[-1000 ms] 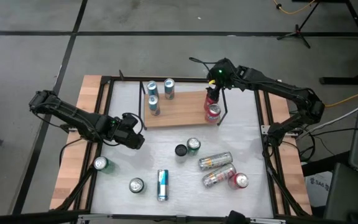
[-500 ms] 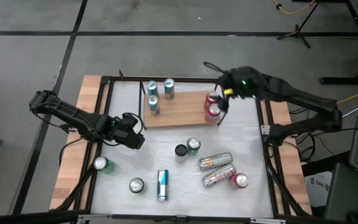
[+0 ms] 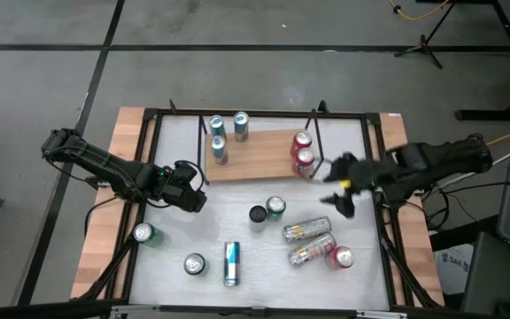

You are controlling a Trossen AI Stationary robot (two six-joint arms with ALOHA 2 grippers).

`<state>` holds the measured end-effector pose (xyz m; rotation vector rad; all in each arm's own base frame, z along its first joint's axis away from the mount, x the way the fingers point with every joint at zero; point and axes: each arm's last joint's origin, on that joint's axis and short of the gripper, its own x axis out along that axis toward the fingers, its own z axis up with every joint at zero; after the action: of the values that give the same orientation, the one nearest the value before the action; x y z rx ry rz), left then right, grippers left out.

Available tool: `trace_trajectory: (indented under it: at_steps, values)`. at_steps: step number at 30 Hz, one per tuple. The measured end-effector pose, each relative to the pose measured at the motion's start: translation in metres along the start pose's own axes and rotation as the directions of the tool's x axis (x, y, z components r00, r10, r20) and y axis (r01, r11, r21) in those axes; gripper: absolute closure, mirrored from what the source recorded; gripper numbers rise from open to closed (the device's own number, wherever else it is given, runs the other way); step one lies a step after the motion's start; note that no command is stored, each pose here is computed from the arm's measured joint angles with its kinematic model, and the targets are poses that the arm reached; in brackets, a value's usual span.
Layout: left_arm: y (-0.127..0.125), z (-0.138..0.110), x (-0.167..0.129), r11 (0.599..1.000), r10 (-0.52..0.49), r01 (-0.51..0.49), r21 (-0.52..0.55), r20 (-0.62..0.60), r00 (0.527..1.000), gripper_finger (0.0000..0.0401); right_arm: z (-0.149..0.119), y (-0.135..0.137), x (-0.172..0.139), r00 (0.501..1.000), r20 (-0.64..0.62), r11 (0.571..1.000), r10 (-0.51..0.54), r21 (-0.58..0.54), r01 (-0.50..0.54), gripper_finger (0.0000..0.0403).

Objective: Sort soda cans
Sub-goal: Put the orange soda can on the shelf and align with the other orange soda cans

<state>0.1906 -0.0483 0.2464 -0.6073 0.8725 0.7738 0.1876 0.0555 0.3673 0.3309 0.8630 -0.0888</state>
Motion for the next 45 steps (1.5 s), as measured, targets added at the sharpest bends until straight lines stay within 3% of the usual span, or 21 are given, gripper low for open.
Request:
trace_trajectory:
  at_steps: [8,19,26,45]
  values:
    - [-0.001,0.0,0.0,1.0,-0.005,0.005,-0.003,0.002,1.0,0.0066,-0.037,0.048,-0.003,0.983,-0.138,0.991,0.122,-0.043,-0.129,0.0072]
    - [-0.003,0.001,0.0,0.999,-0.031,0.031,-0.016,0.011,0.999,0.0066,-0.085,0.101,0.022,0.963,-0.266,0.956,0.048,-0.268,-0.121,0.0072]
    - [-0.004,0.001,0.0,0.999,-0.034,0.034,-0.018,0.012,0.999,0.0066,-0.107,0.113,0.039,0.935,-0.347,0.941,-0.08,-0.336,-0.044,0.0072]
    - [-0.004,0.001,0.0,0.999,-0.035,0.035,-0.019,0.012,0.999,0.0066,-0.13,0.127,0.066,0.898,-0.39,0.901,-0.205,-0.433,0.018,0.0072]
